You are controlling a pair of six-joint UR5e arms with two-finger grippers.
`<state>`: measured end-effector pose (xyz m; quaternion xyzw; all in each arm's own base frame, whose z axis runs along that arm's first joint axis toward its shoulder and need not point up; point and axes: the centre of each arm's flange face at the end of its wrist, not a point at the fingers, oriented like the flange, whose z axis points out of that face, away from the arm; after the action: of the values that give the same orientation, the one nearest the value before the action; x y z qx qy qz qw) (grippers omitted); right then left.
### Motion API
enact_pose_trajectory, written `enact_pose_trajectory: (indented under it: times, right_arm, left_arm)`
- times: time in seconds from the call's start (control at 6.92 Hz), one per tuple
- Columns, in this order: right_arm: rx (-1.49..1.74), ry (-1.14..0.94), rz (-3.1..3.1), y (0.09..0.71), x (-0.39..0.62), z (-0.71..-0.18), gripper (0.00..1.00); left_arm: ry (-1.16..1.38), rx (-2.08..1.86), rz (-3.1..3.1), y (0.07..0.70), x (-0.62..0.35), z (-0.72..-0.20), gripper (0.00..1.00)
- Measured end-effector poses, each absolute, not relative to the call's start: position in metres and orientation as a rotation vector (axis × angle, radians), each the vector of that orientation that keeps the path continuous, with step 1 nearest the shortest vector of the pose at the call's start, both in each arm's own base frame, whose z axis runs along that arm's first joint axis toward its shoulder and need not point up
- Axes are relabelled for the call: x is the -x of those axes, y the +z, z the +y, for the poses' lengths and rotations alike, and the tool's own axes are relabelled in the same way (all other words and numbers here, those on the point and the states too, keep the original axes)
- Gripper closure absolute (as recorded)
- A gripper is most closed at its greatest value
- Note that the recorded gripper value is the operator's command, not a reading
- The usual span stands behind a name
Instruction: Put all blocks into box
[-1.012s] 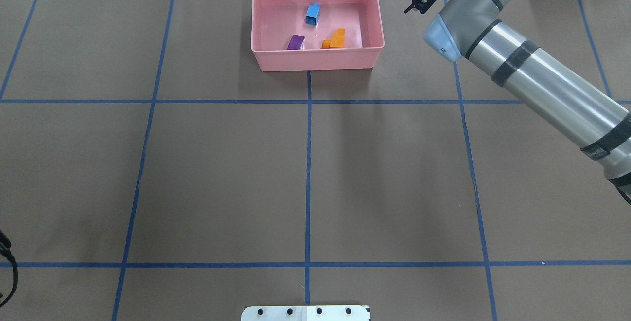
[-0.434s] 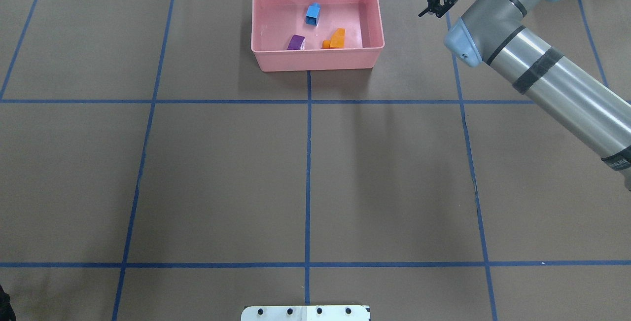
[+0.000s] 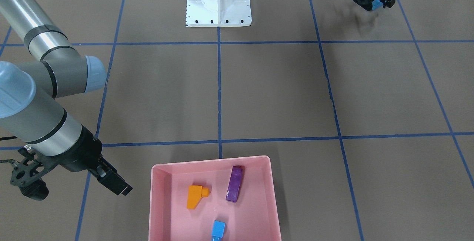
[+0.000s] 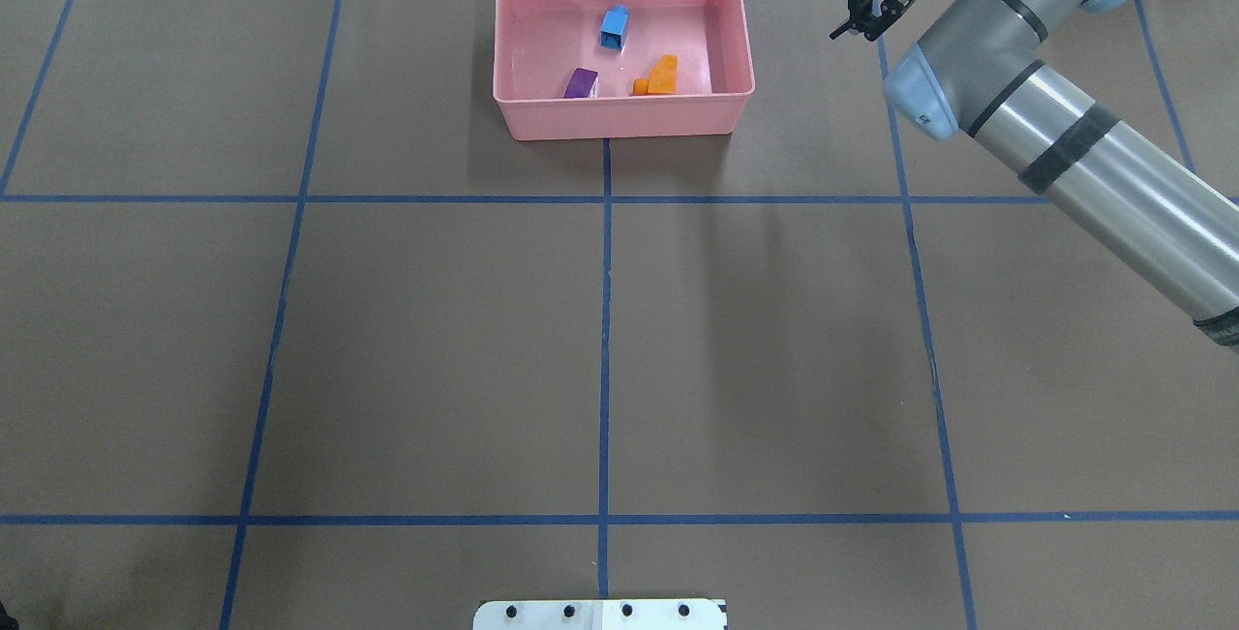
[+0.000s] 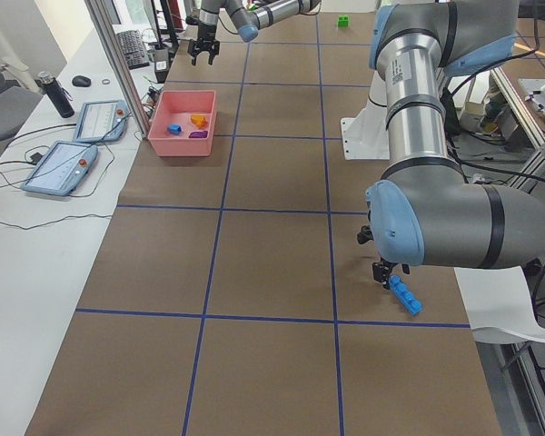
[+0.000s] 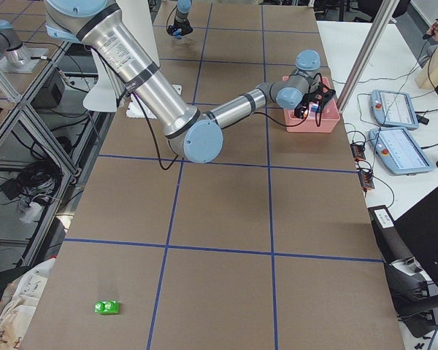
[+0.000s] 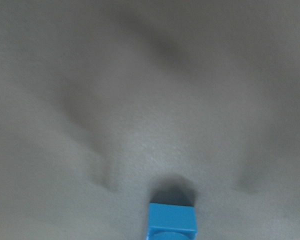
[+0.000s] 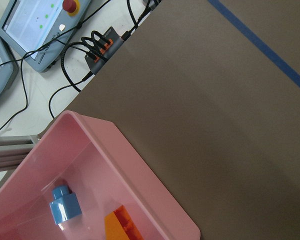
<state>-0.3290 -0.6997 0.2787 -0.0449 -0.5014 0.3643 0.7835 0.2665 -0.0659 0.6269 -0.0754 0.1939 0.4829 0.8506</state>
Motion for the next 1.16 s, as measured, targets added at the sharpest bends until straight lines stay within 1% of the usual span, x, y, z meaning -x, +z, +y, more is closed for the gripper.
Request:
enact_pose_trajectory:
  times: [0.14, 0.29, 0.43, 0.72, 0.87, 1.16]
  right_arm:
    - [0.099, 0.783, -1.084, 0.282, 0.325, -0.697, 0.01]
    - [0.105, 0.78, -1.087, 0.285, 0.318, -0.696, 0.01]
    - [0.105, 0.776, -1.085, 0.295, 0.308, -0.694, 0.01]
    - [0.084, 0.731, -1.065, 0.334, 0.282, -0.677, 0.02]
    - [0.062, 0.685, -1.047, 0.364, 0.26, -0.665, 0.02]
    - [0.001, 0.541, -0.989, 0.438, 0.215, -0.627, 0.03]
  left_arm:
    - [1.018, 0.169, 0.396, 0.632, -0.267, -0.06, 0.47]
    - [1.02, 0.176, 0.384, 0.637, -0.267, -0.057, 0.77]
    - [1.02, 0.18, 0.377, 0.641, -0.266, -0.056, 1.0]
    - [0.997, 0.176, 0.395, 0.633, -0.267, -0.06, 1.0]
    - [0.954, 0.166, 0.434, 0.616, -0.268, -0.072, 1.0]
    - [0.793, 0.137, 0.591, 0.565, -0.282, -0.119, 1.0]
